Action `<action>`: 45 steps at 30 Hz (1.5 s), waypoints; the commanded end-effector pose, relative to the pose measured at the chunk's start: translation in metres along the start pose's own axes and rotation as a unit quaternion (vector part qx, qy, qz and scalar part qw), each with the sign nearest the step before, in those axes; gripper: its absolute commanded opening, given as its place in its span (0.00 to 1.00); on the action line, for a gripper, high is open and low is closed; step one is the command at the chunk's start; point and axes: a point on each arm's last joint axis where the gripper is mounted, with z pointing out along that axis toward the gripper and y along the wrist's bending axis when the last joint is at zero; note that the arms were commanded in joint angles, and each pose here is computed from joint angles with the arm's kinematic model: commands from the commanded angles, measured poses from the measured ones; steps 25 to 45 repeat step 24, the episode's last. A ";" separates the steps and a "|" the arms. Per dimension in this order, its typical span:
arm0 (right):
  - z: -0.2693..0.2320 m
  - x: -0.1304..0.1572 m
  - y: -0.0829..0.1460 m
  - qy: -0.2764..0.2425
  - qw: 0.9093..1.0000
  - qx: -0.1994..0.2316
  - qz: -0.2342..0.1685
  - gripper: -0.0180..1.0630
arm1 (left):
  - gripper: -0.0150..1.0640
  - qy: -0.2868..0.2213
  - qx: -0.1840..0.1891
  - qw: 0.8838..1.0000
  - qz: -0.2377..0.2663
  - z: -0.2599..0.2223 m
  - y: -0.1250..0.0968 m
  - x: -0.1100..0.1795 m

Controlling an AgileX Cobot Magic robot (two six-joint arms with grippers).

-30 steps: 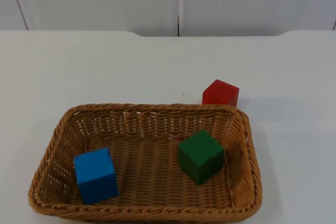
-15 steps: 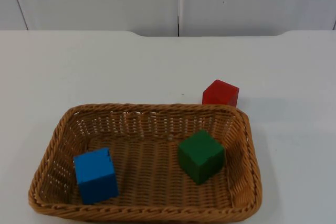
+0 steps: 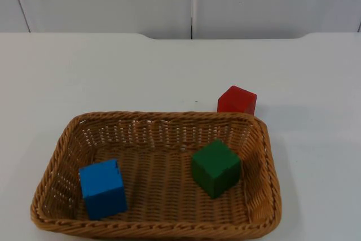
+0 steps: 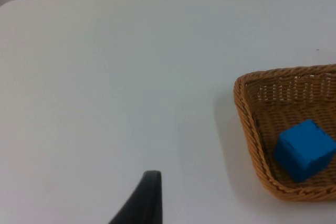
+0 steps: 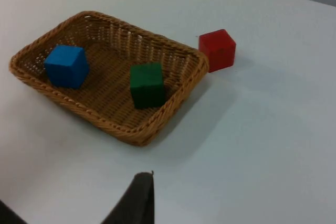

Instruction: Pick up one cube with each hand and place exactly two cubes into the same basket, leaving the remaining cube outside.

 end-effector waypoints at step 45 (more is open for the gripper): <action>0.001 0.001 0.003 -0.001 0.977 0.190 0.095 0.99 | 0.99 0.001 -0.001 1.000 0.001 0.000 0.000 0.001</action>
